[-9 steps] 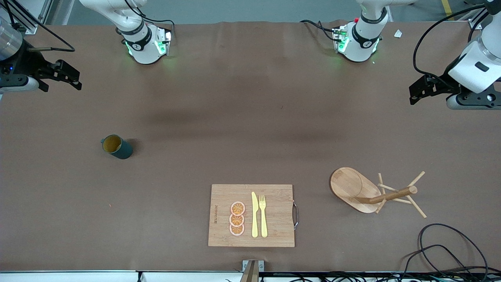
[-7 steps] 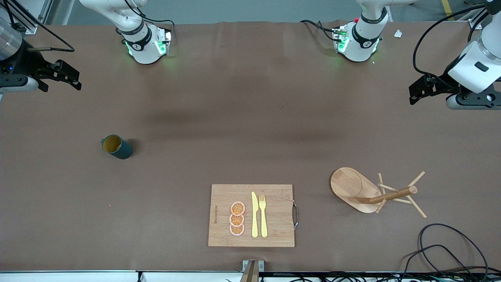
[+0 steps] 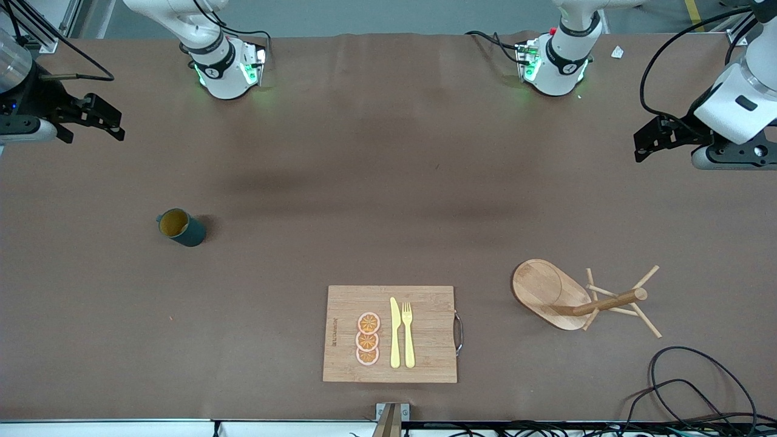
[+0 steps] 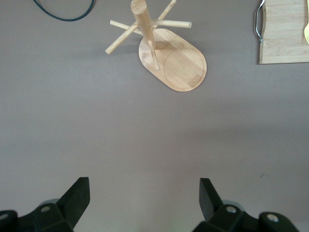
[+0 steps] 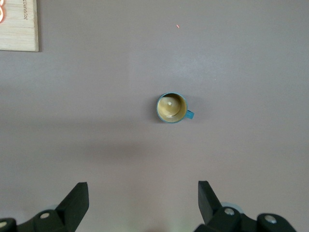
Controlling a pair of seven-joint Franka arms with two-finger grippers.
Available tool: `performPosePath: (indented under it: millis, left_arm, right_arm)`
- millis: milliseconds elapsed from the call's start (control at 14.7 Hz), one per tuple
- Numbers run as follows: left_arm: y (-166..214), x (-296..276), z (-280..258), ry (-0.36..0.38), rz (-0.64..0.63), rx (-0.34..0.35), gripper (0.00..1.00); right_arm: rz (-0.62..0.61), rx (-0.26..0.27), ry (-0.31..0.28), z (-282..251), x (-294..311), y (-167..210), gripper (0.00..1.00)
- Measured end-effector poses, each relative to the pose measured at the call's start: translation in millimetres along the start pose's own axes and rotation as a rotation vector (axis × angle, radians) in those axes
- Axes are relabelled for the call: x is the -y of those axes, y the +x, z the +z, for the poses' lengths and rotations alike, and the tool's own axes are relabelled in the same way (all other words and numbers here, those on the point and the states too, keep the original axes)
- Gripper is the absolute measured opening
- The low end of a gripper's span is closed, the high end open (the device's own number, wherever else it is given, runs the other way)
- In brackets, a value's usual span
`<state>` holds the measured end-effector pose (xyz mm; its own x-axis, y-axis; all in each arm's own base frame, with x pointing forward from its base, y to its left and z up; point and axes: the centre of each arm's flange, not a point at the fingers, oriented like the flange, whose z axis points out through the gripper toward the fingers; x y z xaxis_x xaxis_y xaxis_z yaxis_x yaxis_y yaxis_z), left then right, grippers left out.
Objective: Pass cup and hang on rack
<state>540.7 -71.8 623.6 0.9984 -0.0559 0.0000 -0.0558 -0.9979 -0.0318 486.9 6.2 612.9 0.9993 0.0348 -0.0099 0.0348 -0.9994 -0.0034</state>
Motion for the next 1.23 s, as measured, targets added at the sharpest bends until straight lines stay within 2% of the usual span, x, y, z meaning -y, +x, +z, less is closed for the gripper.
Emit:
performPosePath:
  millis: [341,682,818,1091,1227]
  left_arm:
    - [2,0,4,-0.001,0.0,0.007,1.0]
    - [3,0,6,-0.001,0.001,0.011,1.0]
    - [3,0,6,-0.001,0.0,0.011,1.0]
    - [3,0,6,-0.001,0.0,0.011,1.0]
    - [4,0,6,-0.001,0.0,0.011,1.0]
  right_arm:
    - [0.033,-0.002,0.0,4,-2,1,1.0]
    - [0.048,-0.031,0.001,42,-9,8,1.0]
    - [0.061,-0.053,0.002,59,-15,11,1.0]
    - [0.065,-0.14,0.0,113,-17,17,1.0]
    - [0.065,-0.142,-0.001,148,-16,16,1.0]
